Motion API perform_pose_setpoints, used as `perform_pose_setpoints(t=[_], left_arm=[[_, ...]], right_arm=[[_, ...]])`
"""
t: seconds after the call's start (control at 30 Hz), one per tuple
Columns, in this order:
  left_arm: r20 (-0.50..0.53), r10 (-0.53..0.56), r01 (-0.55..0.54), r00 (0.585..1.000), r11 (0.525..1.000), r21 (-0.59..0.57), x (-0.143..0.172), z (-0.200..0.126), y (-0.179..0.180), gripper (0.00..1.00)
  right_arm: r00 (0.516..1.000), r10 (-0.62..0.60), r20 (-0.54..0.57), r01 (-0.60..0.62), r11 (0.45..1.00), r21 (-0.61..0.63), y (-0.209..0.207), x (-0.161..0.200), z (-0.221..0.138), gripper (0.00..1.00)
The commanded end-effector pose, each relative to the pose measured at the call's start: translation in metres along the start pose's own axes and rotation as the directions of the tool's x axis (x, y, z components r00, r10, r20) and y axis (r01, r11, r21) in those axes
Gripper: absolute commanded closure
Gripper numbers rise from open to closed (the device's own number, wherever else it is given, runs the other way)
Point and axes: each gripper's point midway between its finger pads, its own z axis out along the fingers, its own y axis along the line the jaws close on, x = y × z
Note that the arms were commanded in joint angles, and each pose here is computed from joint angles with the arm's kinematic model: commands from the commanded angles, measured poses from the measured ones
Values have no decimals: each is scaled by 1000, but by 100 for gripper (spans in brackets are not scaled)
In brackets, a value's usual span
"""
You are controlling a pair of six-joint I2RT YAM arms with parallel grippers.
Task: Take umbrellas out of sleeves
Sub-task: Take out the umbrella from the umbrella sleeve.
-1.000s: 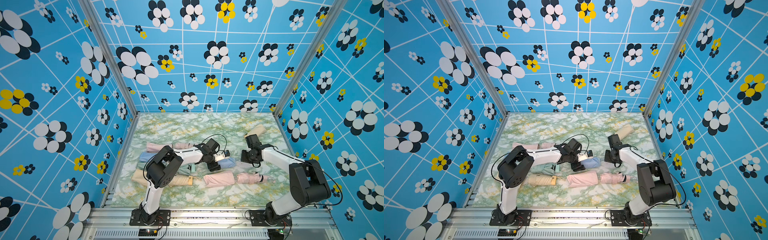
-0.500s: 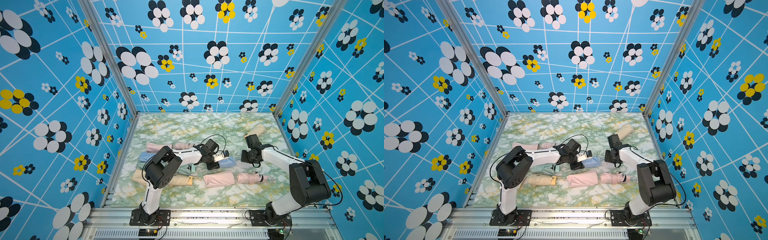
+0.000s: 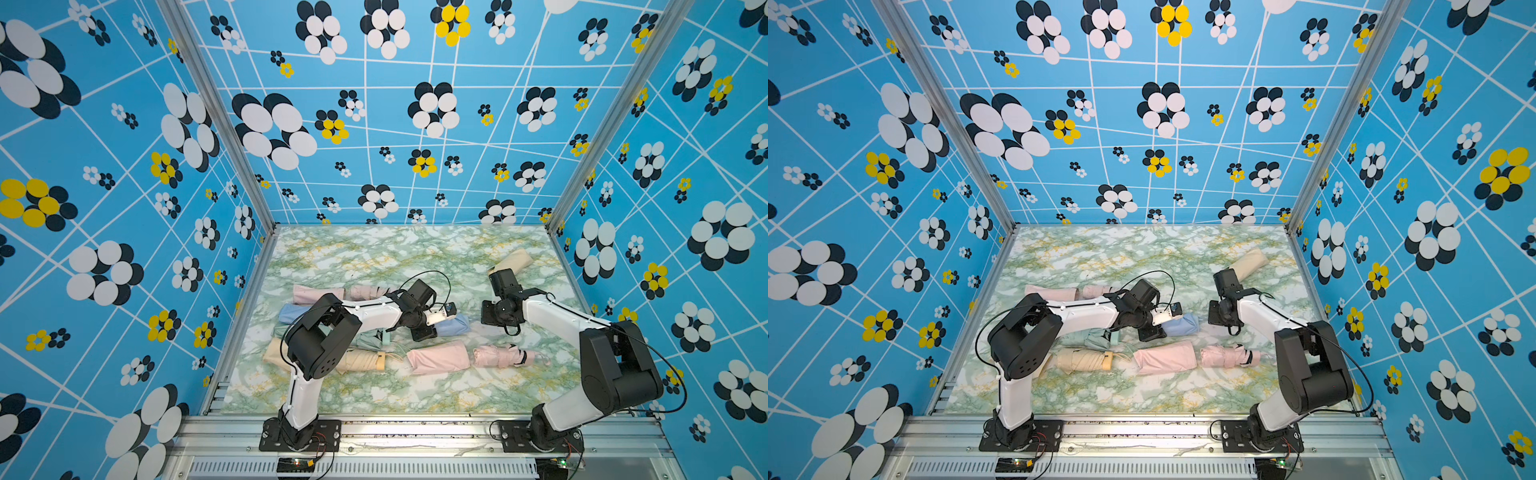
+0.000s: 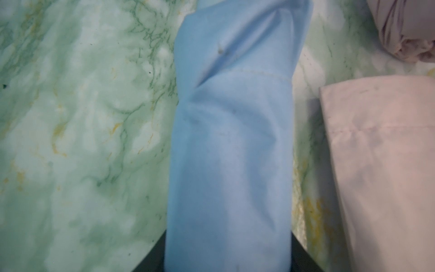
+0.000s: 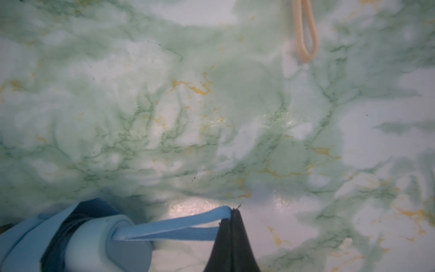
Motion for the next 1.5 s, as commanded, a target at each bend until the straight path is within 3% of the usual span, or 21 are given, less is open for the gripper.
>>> perform_pose_setpoints(t=[0.0,1.1,1.2,1.27,1.37,1.47], left_arm=[[-156,-45,46,987,999,4,47,-4,-5,48],[-159,-53,56,986,998,14,50,-5,-11,41],[-155,-54,57,986,998,19,49,-6,-11,55],[-148,-55,59,988,998,25,47,-6,-12,72],[-141,-63,67,988,997,24,45,-6,-12,82],[-149,-64,68,987,997,23,46,-6,-12,84]], right_arm=[[1000,0,17,-2,990,139,-29,-3,-9,100],[999,20,50,-30,978,206,-55,-9,-20,100],[999,18,51,-28,980,199,-53,-9,-20,100],[998,19,53,-29,981,193,-52,-10,-19,100],[999,21,49,-29,982,185,-51,-10,-18,100],[999,18,47,-26,983,183,-51,-9,-18,100]])
